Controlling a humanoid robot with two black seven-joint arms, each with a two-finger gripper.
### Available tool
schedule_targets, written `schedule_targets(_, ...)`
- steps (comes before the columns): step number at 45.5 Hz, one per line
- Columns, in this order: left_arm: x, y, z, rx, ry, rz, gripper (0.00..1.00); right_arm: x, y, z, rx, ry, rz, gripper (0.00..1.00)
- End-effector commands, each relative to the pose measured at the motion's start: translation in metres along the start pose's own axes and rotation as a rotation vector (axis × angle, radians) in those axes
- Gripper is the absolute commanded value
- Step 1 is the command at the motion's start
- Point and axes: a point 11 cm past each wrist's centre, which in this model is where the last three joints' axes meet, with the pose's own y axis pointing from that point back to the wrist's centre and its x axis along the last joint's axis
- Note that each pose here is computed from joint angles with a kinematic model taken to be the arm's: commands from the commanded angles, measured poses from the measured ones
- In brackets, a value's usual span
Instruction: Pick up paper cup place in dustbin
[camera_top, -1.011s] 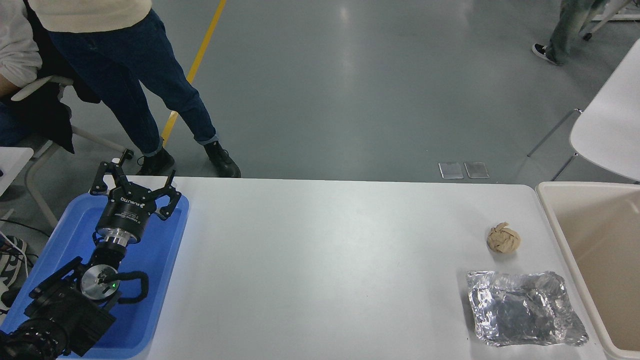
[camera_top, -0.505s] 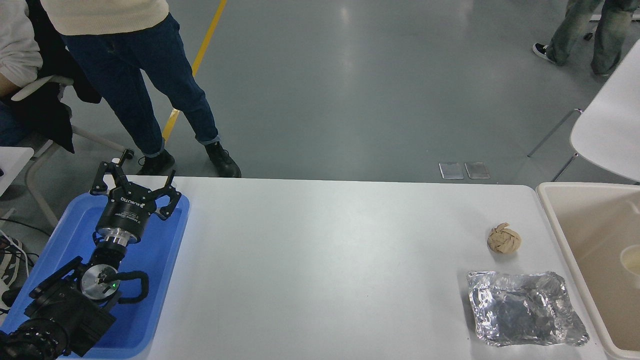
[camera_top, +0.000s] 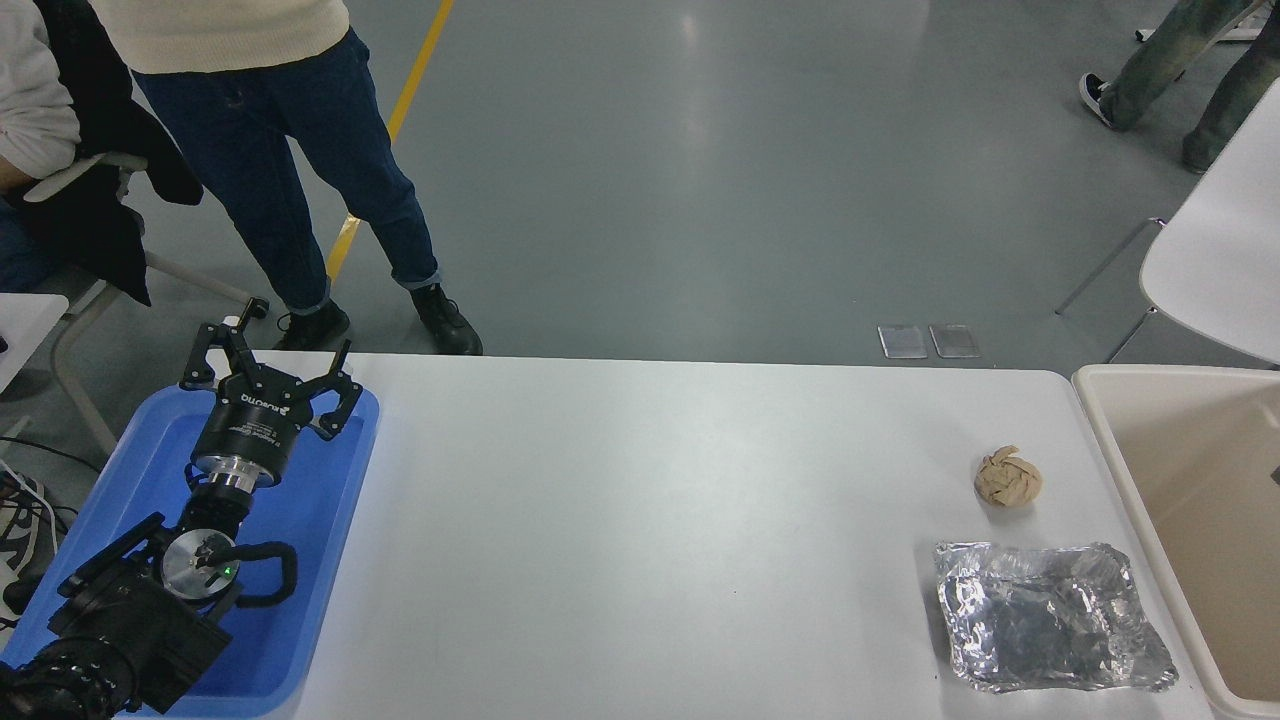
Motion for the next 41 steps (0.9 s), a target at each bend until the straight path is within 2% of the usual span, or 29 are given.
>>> schedule_targets(1, 0.0, 0.0, 0.0, 0.0, 0.001, -0.001, 1.0, 0.005, 0.003, -0.006, 0.03, -0.024, -0.055, 1.0)
schedule_targets(5, 0.0, 0.0, 0.0, 0.0, 0.001, -0.001, 1.0, 0.024, 0.014, 0.012, 0.04, -0.071, -0.117, 1.0)
schedule_targets(10, 0.0, 0.0, -0.001, 0.002, 0.001, -0.001, 1.0, 0.034, 0.035, 0.001, 0.108, -0.108, -0.193, 1.0)
schedule_targets(20, -0.001, -0.001, 0.0, 0.001, 0.001, -0.002, 1.0, 0.04, 0.075, -0.028, 0.189, 0.136, -0.297, 1.0)
schedule_targets(30, -0.001, -0.001, 0.0, 0.002, 0.0, -0.003, 1.0, 0.074, 0.132, -0.064, 0.257, 0.281, -0.391, 1.0)
schedule_targets(33, -0.001, -0.001, -0.001, 0.004, 0.0, -0.003, 1.0, 0.077, 0.144, -0.075, 0.26, 0.344, -0.454, 1.0)
schedule_targets(41, -0.001, -0.001, -0.001, 0.004, 0.0, -0.003, 1.0, 0.079, 0.187, -0.1, 0.284, 0.462, -0.73, 1.0)
